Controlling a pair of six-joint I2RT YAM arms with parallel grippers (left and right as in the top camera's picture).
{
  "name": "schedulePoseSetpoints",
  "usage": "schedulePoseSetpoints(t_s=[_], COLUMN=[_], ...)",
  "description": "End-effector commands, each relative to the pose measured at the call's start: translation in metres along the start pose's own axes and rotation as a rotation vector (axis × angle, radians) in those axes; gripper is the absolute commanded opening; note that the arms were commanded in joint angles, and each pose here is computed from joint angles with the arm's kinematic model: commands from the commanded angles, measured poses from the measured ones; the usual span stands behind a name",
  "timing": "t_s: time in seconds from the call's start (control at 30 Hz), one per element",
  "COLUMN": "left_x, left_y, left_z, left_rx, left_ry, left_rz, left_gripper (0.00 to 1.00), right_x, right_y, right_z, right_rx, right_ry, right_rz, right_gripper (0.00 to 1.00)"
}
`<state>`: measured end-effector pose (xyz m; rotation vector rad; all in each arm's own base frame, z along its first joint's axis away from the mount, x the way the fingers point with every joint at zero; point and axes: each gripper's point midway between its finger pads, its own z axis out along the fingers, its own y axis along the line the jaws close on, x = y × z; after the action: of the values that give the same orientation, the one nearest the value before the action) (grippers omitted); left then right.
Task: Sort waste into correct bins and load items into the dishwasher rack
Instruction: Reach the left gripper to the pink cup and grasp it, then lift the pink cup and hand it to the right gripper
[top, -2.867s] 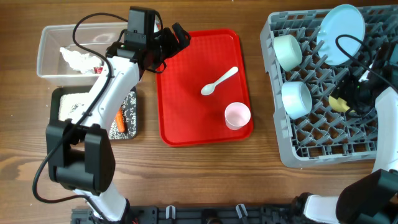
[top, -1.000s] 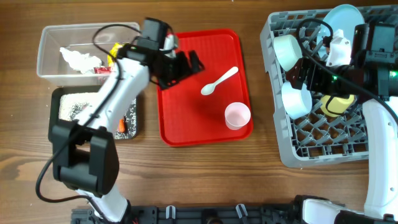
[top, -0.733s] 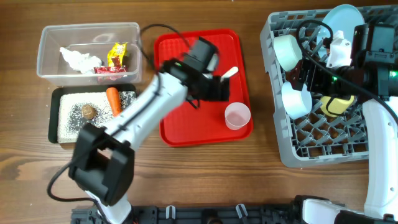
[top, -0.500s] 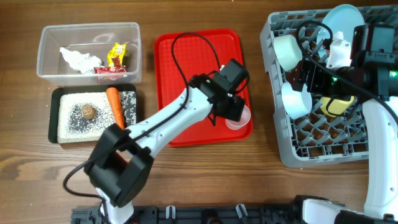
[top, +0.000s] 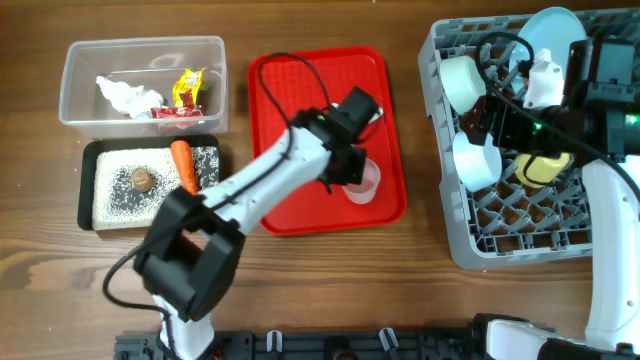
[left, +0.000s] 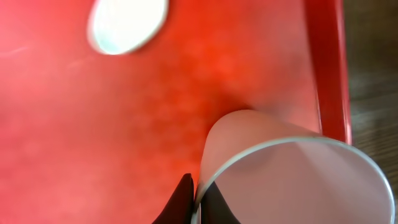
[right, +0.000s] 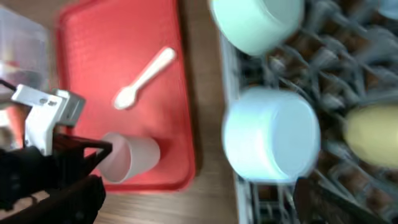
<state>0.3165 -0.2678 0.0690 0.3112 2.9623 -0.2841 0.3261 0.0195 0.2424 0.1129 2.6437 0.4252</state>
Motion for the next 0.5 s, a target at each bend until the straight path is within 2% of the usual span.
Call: schedulePoseSetpoints(t_s=[0.0, 0.13, 0.37, 0.47], left_x=[-0.02, -0.036, -0.045, -0.044], left_y=[0.002, -0.002, -0.014, -0.025], left_z=[-0.056, -0.111, -0.165, -0.188], left_rx=[0.263, 0.701, 1.061, 1.199], left_ry=[-0.044, -0.063, -0.109, -0.128], left_rz=[-0.035, 0.0, 0.071, 0.145], left_gripper=[0.04, 0.04, 0.04, 0.04], right_x=[0.006, 0.014, 0.021, 0.026], right_y=[0.034, 0.077, 0.111, 0.121], right_z=[0.016, 0.023, 0.021, 0.024], right_rx=[-0.25, -0.599, -0.971, -1.052], right_ry=[0.013, -0.026, -0.138, -0.148], right_rz=[-0.056, -0.153, -0.269, -0.296], right_gripper=[1.0, 1.0, 1.0, 1.0])
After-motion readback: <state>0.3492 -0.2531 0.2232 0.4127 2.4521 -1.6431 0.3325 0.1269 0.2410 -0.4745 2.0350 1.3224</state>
